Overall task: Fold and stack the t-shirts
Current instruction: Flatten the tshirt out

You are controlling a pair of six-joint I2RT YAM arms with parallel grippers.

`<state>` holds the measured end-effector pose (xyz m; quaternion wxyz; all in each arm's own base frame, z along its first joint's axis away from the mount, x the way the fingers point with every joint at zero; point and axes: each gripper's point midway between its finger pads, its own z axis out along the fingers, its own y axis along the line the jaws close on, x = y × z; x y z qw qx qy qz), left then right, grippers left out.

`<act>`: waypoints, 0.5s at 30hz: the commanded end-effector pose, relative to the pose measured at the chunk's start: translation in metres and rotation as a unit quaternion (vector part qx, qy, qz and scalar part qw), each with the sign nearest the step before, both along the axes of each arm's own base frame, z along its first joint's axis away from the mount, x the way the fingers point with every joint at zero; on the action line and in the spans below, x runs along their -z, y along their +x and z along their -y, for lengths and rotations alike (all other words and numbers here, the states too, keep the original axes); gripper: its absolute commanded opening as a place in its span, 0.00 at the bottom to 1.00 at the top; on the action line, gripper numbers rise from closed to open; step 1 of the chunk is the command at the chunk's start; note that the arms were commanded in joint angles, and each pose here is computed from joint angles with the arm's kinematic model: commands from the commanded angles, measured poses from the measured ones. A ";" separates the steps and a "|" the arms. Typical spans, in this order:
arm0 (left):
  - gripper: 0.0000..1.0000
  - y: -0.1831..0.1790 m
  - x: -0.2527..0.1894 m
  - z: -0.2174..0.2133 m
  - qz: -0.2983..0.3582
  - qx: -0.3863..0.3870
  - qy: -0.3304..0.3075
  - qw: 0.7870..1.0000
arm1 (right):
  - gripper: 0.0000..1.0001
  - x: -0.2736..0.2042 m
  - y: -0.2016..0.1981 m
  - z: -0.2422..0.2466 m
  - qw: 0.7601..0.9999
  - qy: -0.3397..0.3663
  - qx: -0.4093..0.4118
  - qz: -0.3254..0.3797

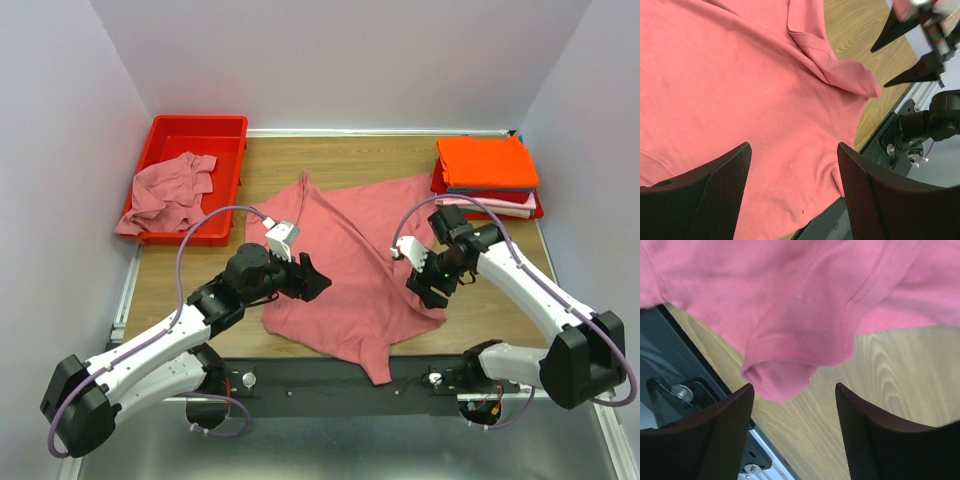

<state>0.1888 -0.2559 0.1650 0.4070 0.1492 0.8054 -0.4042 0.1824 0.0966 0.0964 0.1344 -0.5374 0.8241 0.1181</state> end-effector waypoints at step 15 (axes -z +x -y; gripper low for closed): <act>0.77 0.002 -0.017 -0.003 0.022 -0.009 -0.015 1.000 | 0.59 0.031 0.040 -0.013 1.000 -0.009 -0.010 0.005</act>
